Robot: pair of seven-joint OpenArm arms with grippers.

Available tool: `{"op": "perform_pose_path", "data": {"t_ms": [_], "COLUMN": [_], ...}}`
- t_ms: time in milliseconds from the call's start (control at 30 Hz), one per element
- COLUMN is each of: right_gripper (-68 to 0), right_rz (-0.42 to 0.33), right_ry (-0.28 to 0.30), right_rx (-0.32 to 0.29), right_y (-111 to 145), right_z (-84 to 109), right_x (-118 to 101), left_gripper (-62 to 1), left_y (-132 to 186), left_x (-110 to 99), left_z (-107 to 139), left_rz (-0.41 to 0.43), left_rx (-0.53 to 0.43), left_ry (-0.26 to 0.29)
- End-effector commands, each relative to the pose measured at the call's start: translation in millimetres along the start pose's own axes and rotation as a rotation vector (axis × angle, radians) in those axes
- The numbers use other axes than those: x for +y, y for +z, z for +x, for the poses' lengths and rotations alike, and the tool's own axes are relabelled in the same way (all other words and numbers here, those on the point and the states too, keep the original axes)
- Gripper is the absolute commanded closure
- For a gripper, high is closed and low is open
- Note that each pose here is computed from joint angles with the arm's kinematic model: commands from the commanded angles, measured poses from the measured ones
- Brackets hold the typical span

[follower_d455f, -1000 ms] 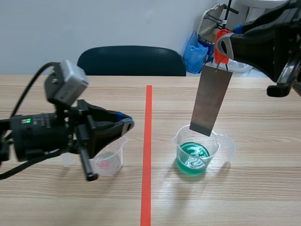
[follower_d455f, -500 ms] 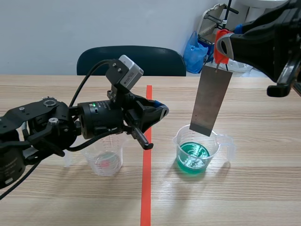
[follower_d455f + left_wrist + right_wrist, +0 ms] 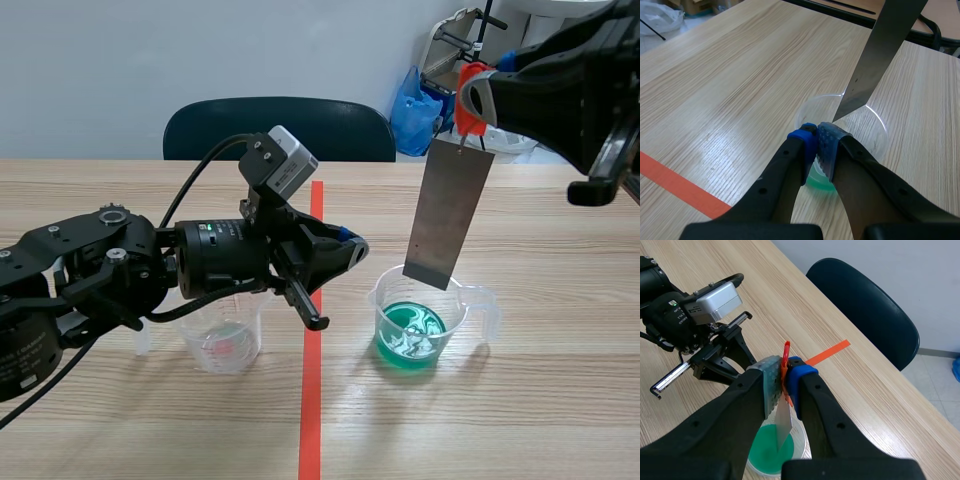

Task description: Do the redox reaction experiment

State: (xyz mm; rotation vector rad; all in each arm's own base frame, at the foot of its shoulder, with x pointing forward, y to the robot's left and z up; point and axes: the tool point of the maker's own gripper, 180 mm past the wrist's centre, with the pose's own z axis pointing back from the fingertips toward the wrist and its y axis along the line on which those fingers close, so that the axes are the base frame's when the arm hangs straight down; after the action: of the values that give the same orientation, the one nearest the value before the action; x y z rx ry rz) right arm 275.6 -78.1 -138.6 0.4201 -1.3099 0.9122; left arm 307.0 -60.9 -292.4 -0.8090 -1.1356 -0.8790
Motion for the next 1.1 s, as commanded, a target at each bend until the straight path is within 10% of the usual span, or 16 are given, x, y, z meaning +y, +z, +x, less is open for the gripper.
{"op": "perform_pose_path", "data": {"t_ms": [0, 567, 1067], "right_gripper": [-0.6, -0.6, -0.6], "right_rz": [0.001, 0.001, 0.001], "right_ry": [0.018, 0.018, 0.018], "right_rx": [-0.036, -0.036, -0.033], "right_y": [0.5, 0.5, 0.5], "right_z": [12.6, 12.7, 12.0], "right_x": [-0.3, -0.3, -0.3], "left_gripper": [-2.6, -2.6, -2.6], "left_y": [-0.4, 13.8, 206.5], "left_x": [-0.2, 11.0, 47.3], "left_z": [12.9, 1.1, -45.7], "left_rz": [-0.002, 0.022, 0.293], "left_rx": [-0.036, 0.007, 0.070], "left_ry": [-0.009, -0.026, 0.066]}}
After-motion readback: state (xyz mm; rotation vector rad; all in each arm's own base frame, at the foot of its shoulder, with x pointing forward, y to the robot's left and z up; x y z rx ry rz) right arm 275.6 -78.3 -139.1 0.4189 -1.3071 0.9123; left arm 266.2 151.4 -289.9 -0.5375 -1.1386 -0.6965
